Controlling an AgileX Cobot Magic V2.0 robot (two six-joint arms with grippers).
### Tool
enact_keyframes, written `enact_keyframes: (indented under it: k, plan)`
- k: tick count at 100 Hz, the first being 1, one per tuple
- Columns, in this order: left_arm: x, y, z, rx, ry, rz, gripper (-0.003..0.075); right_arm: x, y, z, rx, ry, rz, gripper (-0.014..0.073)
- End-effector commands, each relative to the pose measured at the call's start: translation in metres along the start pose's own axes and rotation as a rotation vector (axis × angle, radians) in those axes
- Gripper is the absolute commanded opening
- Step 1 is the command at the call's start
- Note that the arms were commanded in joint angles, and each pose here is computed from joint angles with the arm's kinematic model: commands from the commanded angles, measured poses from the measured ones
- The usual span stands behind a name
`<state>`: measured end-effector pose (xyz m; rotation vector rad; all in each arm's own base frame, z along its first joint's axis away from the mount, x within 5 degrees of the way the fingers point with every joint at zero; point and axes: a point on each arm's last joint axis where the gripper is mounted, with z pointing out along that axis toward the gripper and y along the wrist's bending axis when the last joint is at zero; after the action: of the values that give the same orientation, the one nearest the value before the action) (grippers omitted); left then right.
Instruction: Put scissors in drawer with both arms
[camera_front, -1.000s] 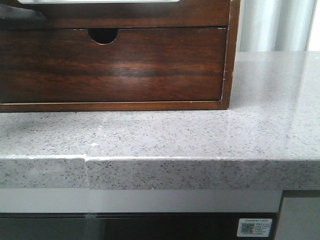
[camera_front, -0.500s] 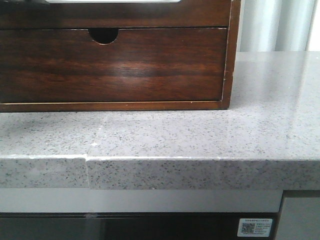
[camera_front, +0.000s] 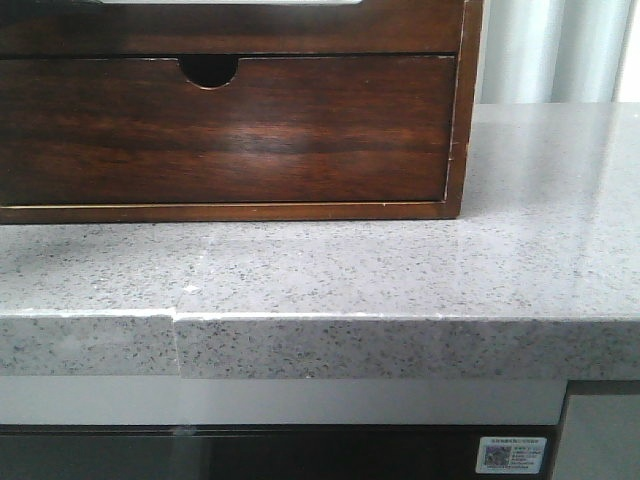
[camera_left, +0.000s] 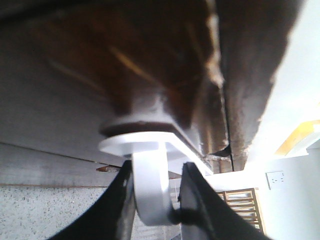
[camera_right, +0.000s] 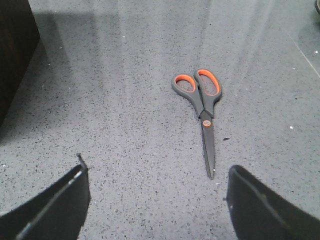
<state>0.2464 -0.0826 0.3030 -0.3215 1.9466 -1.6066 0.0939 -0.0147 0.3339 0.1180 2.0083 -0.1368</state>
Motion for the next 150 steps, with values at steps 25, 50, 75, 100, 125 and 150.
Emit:
enact_keyframes:
  k: [25,50,75,100,125,150]
  plan:
    - [0.021,-0.040,-0.021,0.180,0.015,0.185,-0.0020,-0.015,-0.001,-0.003,0.009,-0.080,-0.011,0.0510]
    - [0.043,-0.033,-0.034,0.174,0.020,0.174,-0.0020,-0.014,-0.001,-0.003,0.010,-0.072,-0.011,0.0510]
    - [0.070,-0.029,-0.053,0.179,0.022,0.199,-0.0020,-0.014,-0.001,-0.003,0.010,-0.069,-0.011,0.0510]
    - [0.097,-0.032,-0.072,0.197,0.030,0.274,-0.0020,-0.014,-0.001,-0.003,0.010,-0.068,-0.011,0.0510]
    - [0.112,-0.040,-0.086,0.192,0.034,0.376,-0.0020,-0.013,-0.001,-0.003,0.010,-0.067,-0.011,0.0510]
    - [0.112,-0.039,-0.086,0.174,0.030,0.344,-0.0003,-0.013,-0.001,-0.003,0.010,-0.061,-0.011,0.0510]
